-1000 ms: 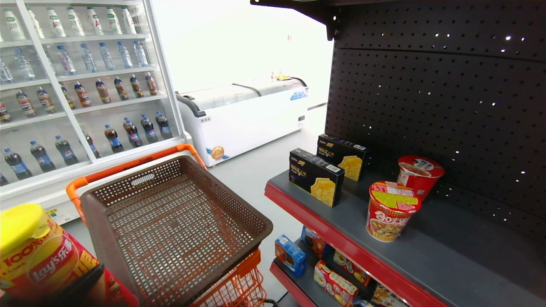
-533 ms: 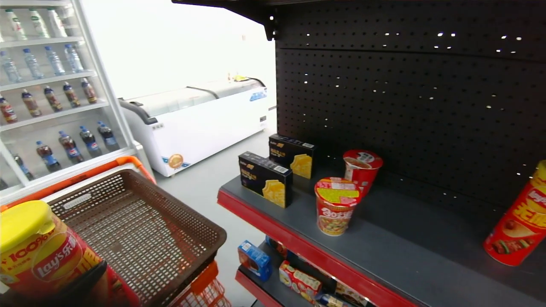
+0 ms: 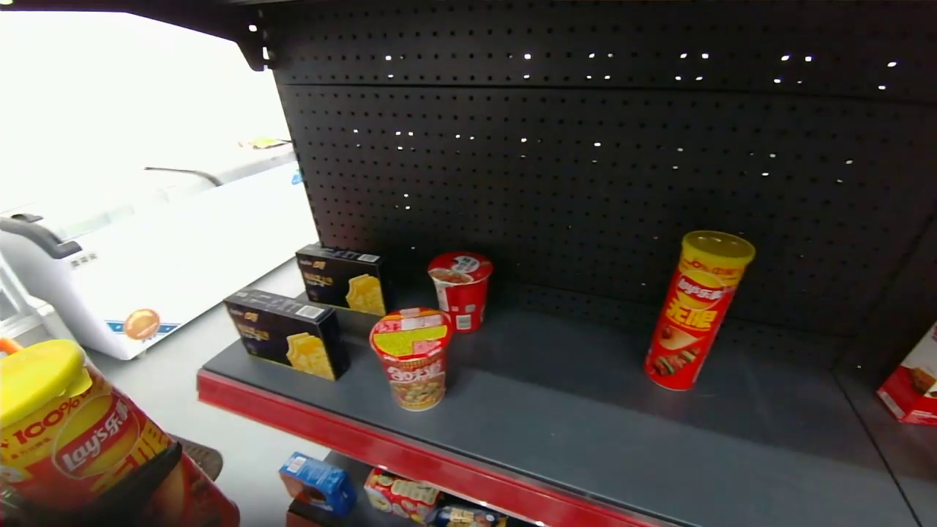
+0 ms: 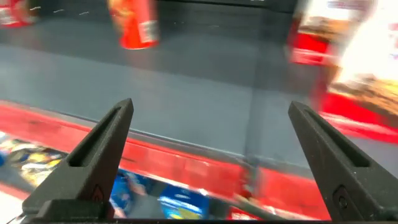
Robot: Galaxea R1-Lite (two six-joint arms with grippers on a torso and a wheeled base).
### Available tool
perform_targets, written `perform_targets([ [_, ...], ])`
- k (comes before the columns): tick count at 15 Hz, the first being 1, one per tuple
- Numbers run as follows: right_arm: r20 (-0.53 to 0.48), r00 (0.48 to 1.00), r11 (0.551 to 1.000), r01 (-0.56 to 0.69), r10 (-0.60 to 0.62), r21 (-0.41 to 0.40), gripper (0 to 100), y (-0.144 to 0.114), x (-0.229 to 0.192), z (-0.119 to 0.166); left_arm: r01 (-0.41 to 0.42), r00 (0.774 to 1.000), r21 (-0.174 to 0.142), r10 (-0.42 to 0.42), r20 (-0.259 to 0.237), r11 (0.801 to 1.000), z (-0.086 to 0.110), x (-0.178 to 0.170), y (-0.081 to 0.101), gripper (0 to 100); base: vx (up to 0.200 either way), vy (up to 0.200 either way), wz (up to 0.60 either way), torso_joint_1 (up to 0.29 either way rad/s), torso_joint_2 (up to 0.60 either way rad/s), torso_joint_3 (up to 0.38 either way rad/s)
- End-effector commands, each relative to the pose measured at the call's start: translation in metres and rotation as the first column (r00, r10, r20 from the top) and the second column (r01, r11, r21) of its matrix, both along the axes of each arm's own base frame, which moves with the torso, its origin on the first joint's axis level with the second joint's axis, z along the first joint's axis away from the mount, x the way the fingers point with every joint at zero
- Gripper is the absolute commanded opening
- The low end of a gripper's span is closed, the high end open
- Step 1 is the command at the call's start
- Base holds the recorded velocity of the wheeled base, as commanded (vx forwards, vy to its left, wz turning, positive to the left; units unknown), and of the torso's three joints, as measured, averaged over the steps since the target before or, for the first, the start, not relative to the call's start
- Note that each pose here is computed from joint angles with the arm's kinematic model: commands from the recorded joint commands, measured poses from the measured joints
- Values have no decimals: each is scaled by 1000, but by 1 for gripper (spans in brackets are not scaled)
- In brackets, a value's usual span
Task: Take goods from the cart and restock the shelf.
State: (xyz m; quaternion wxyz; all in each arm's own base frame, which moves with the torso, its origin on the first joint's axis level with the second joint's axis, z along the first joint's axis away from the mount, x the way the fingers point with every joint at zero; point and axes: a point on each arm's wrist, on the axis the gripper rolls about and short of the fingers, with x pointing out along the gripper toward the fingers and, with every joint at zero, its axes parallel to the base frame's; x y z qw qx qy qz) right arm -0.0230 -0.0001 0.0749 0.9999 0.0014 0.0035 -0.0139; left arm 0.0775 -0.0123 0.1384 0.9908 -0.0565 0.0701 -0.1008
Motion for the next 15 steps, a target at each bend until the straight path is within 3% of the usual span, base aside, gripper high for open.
perform_targets([
  [1, -2, 1000, 1000, 0, 0, -1, 100, 0, 0, 0, -2, 1000, 0, 2, -4, 1000, 0, 1, 0, 0, 0, 0, 0, 0, 0, 0],
  [6, -2, 1000, 1000, 0, 0, 0, 100, 0, 0, 0, -2, 1000, 0, 2, -4, 1000, 0, 1, 0, 0, 0, 0, 0, 0, 0, 0],
  [9, -1, 1000, 1000, 0, 0, -1, 100, 0, 0, 0, -2, 1000, 1, 2, -8, 1000, -2, 0, 0, 0, 0, 0, -600, -2, 1, 4],
  [15, -2, 1000, 1000, 0, 0, 0, 100, 0, 0, 0, -3, 1000, 1, 3, -8, 1000, -2, 0, 0, 0, 0, 0, 0, 0, 0, 0],
])
